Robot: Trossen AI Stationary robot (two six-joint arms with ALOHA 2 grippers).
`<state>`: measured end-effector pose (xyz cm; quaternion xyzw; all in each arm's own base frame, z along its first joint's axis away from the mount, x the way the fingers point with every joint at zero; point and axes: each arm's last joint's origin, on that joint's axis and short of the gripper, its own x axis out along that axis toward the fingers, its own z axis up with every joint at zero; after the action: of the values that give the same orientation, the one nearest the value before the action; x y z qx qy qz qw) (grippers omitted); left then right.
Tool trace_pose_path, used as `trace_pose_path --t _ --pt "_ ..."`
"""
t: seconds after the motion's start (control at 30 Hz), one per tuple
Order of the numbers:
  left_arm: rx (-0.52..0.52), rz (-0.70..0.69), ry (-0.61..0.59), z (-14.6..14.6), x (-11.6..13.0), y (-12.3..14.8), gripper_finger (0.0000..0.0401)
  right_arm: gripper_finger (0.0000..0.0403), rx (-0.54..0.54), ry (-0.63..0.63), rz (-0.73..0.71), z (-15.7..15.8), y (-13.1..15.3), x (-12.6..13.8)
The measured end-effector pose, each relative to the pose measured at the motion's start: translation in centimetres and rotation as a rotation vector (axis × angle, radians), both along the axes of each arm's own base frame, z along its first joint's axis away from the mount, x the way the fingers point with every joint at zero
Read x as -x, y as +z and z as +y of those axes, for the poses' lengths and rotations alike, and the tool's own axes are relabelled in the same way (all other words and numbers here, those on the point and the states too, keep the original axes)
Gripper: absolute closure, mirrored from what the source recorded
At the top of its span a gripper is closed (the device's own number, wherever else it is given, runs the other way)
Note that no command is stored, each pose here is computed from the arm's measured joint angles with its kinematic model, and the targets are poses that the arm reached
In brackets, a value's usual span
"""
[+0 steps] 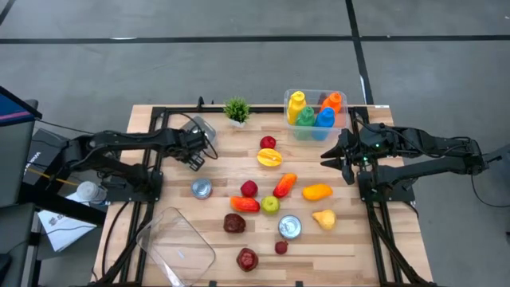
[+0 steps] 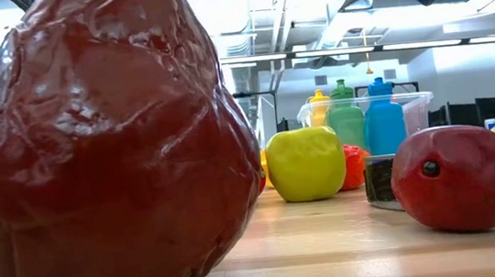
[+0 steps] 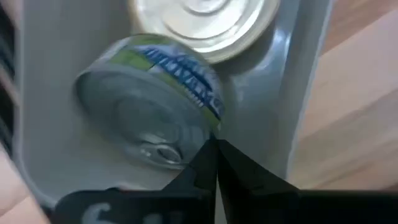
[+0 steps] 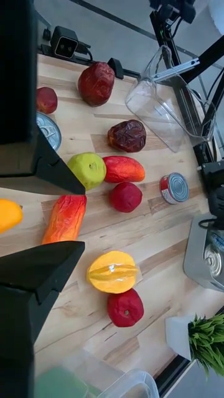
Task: Pick & Place Food Item
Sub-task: Put the green tuna can into the gray bin, then put the red tuna can into the gray bin
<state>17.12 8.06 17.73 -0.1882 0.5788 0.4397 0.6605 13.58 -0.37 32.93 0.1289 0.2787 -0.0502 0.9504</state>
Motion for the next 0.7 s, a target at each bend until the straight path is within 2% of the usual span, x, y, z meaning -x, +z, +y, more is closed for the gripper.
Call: trace_pose_path --t 0.33,0.57,0.7 --pt "0.003 0.012 -0.002 0.4 -0.7 -0.9 0.0388 0.028 0.003 0.002 0.0 0.0 0.0 0.0" --pt "-0.041 -0.105 -0.034 0.3 -0.6 1.8 0.0314 0.028 0.009 0.006 0.0 0.0 0.0 0.0" --pt "-0.031 -0.232 -0.048 0.1 -0.7 4.3 0.0268 0.028 0.019 0.012 0.001 0.0 0.0 0.0"
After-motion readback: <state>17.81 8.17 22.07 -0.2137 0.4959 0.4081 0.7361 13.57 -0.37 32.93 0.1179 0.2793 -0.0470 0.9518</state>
